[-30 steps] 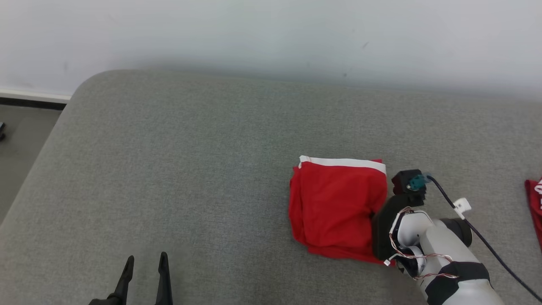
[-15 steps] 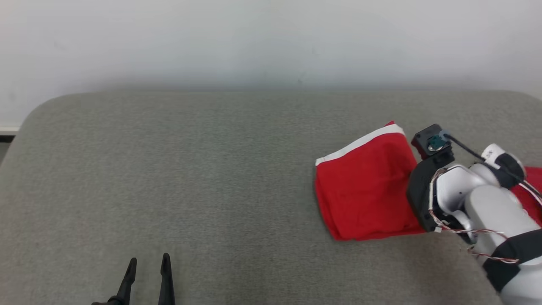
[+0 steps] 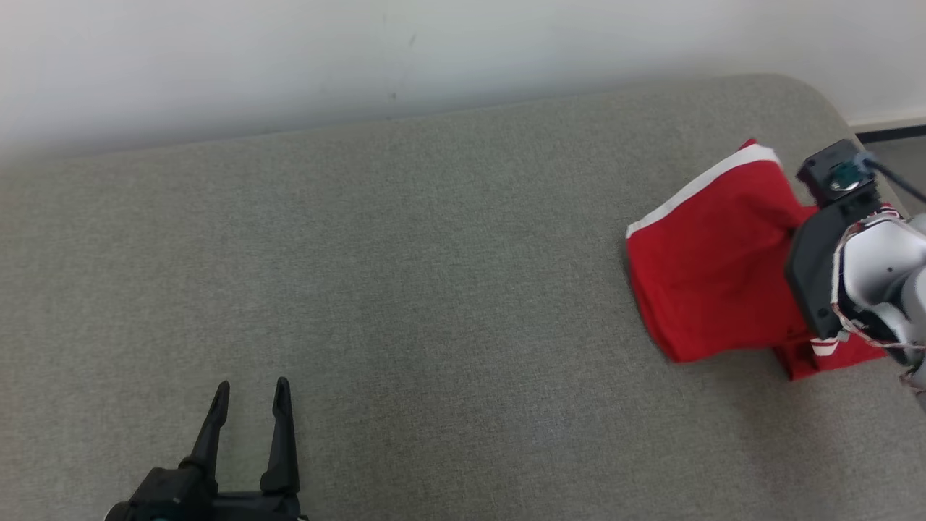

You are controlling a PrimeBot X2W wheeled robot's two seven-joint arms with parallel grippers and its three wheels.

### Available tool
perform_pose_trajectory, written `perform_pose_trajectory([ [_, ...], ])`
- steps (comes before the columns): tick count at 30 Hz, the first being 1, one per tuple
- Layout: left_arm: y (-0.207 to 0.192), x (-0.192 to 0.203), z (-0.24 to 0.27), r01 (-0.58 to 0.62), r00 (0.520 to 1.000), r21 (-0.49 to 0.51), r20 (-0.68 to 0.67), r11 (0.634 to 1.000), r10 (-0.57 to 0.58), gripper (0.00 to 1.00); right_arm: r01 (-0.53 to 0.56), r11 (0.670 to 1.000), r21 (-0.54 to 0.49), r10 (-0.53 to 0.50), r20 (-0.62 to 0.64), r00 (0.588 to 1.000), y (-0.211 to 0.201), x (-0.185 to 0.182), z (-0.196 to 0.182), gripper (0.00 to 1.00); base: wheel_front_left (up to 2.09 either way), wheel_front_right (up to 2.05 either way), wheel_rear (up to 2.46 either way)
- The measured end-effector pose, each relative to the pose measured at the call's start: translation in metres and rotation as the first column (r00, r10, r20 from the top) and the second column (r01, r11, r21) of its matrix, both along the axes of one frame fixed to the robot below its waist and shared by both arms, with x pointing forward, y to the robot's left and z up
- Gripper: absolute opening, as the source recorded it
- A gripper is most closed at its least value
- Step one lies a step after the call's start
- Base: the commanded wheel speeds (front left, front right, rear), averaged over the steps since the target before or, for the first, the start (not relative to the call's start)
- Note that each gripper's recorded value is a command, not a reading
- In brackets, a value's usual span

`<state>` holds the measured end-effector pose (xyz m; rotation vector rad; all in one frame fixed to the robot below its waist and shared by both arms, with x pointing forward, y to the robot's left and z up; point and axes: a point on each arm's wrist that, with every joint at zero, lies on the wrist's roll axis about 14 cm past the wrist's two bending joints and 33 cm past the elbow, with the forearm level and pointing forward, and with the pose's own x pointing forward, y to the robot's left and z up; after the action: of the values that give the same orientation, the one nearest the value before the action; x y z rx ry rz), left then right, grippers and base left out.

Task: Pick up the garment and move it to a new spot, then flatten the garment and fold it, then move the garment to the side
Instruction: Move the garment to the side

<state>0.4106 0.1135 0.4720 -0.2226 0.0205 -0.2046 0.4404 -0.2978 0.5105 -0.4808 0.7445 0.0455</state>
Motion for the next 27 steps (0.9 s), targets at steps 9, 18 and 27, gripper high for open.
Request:
perform_pose_trajectory([
  [9, -0.033, 0.024, -0.022, 0.108, 0.994, 0.004, -0.034, 0.994, -0.107, 1.00, 0.131, 0.981, -0.143, -0.135, -0.014, 0.991, -0.087, -0.005, -0.012, 0.00, 0.00, 0.00, 0.00],
  [18, -0.033, 0.038, -0.044, 0.124, 0.990, 0.022, -0.071, 0.992, -0.122, 1.00, 0.219, 0.949, -0.225, -0.224, 0.005, 0.975, -0.151, -0.004, -0.032, 0.00, 0.00, 0.00, 0.00],
  [27, -0.019, 0.039, -0.047, 0.098, 0.993, 0.041, -0.074, 0.994, -0.095, 1.00, 0.301, 0.945, -0.130, -0.294, 0.070, 0.953, -0.155, 0.011, -0.061, 1.00, 0.00, 0.00, 0.00],
])
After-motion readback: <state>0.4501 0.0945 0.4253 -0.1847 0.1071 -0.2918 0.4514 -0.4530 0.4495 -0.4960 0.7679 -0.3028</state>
